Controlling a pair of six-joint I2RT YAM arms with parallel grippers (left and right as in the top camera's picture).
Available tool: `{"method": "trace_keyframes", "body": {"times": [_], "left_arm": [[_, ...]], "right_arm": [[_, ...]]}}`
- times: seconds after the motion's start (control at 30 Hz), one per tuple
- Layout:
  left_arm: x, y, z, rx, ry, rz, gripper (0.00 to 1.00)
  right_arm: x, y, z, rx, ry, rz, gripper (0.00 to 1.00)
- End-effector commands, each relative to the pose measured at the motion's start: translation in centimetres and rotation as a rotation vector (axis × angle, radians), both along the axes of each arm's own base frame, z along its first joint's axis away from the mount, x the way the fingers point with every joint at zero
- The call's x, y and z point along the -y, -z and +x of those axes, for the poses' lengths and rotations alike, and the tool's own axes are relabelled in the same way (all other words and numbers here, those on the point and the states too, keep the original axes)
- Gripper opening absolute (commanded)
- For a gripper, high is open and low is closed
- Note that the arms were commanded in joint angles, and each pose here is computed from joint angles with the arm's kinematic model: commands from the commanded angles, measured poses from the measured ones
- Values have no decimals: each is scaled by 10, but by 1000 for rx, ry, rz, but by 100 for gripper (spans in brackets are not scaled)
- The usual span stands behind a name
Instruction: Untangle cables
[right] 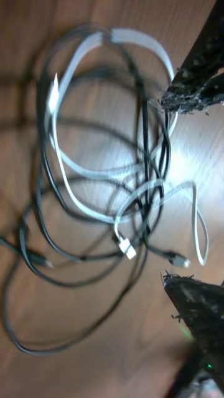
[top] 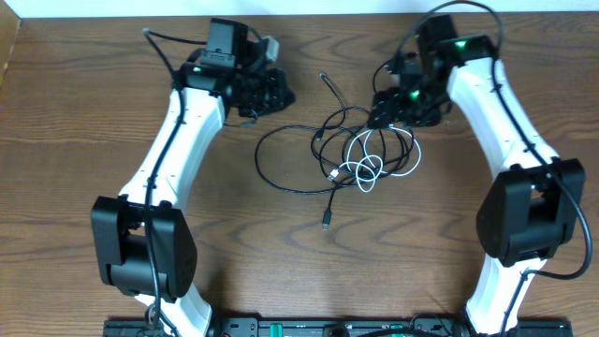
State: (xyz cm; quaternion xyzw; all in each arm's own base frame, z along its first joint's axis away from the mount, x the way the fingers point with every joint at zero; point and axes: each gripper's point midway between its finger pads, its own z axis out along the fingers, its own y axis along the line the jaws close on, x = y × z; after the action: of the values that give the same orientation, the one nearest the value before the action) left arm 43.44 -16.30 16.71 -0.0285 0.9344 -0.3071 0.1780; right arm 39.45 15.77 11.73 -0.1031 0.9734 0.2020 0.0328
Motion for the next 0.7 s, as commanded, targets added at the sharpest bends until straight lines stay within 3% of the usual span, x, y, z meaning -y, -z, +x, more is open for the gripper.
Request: {"method": "trace_keyframes", "body": {"times": [0.0, 0.27, 0.67], "left_arm": [[-24, -5, 7, -4, -92, 19, 11], [-38, -3, 7, -22, -119, 23, 13], [-37, -3, 7, -24, -118, 24, 14]], "right_arm": [[-16, 9, -16, -30, -95, 26, 87], [-22, 15, -41, -43, -289, 20, 93], [-52, 50, -85, -92, -457, 206, 98]]}}
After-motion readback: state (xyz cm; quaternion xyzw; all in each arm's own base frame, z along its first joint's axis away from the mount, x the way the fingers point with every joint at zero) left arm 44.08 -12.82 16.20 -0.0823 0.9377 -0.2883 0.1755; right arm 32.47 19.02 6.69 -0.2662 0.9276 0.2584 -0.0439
